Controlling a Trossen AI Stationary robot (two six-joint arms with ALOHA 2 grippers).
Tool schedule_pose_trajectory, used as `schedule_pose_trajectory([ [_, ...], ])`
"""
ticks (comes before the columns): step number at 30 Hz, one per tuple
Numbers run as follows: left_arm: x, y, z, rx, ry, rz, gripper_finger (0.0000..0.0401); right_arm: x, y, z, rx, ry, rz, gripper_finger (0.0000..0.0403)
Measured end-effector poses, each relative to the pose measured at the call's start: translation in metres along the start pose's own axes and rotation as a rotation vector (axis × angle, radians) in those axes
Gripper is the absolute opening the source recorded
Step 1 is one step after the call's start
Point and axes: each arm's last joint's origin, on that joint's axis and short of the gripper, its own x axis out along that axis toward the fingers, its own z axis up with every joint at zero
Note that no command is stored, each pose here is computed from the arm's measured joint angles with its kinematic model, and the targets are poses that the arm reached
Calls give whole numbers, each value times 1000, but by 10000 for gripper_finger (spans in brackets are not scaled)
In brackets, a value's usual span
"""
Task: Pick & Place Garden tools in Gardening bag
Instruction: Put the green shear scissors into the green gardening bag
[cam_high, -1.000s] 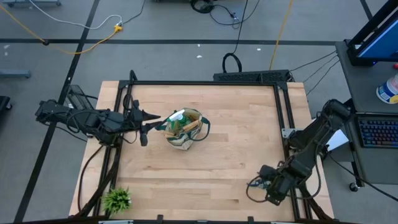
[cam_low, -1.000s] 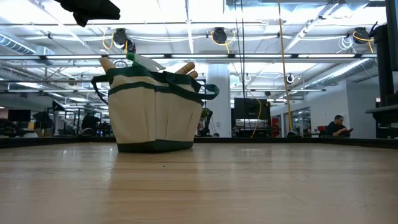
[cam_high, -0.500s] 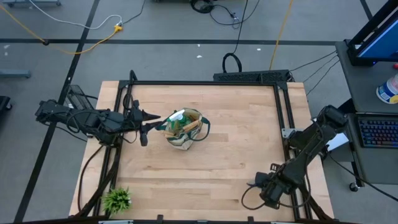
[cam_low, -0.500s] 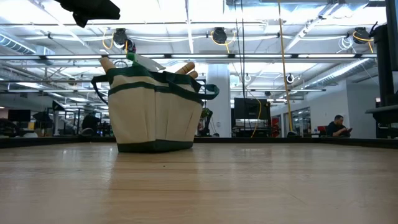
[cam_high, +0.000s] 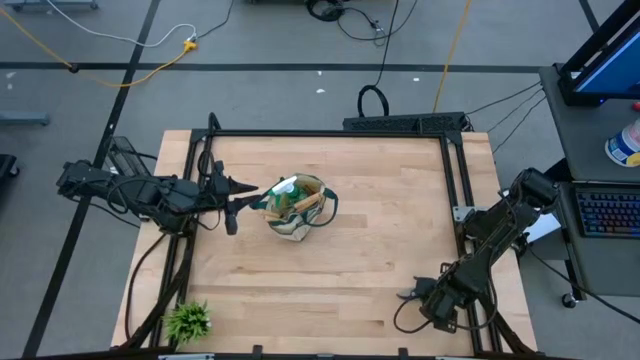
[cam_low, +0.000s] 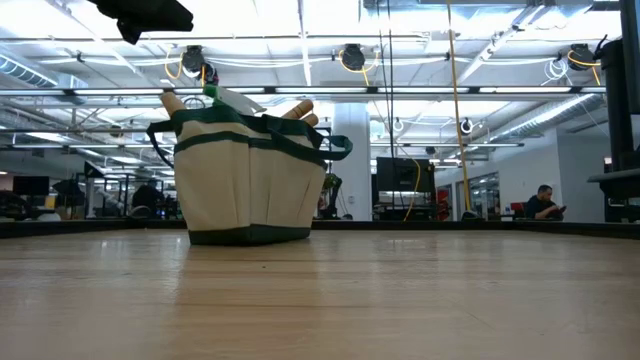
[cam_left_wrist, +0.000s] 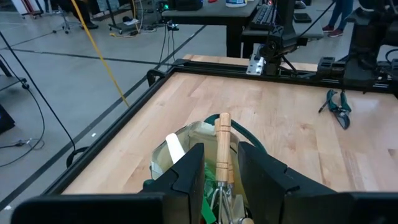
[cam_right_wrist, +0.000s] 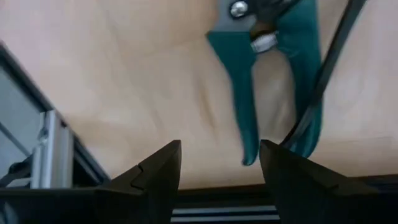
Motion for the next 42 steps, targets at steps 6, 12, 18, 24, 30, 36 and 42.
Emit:
schedule_pose_trajectory([
  [6, 0, 0, 0, 0, 0, 0, 102, 7, -7, 0, 6, 3, -22, 204],
  [12, 0, 0, 0, -1, 0, 1, 102, 16, -12, 2, -8, -3, -6, 204],
  [18, 0, 0, 0, -1, 0, 2, 102, 28, -21, 3, 3, -3, -2, 195],
  [24, 0, 0, 0, -8, 0, 2, 102, 37, -30, 2, 5, 40, 19, 174],
  [30, 0, 0, 0, -18, 0, 2, 102, 38, -31, 1, 8, 62, 16, 115],
  [36, 0, 0, 0, -18, 0, 1, 102, 38, -32, 2, 17, 73, 18, 35],
  [42, 0, 0, 1, -33, -8, 0, 102, 35, -34, 9, 52, 79, 32, 34],
])
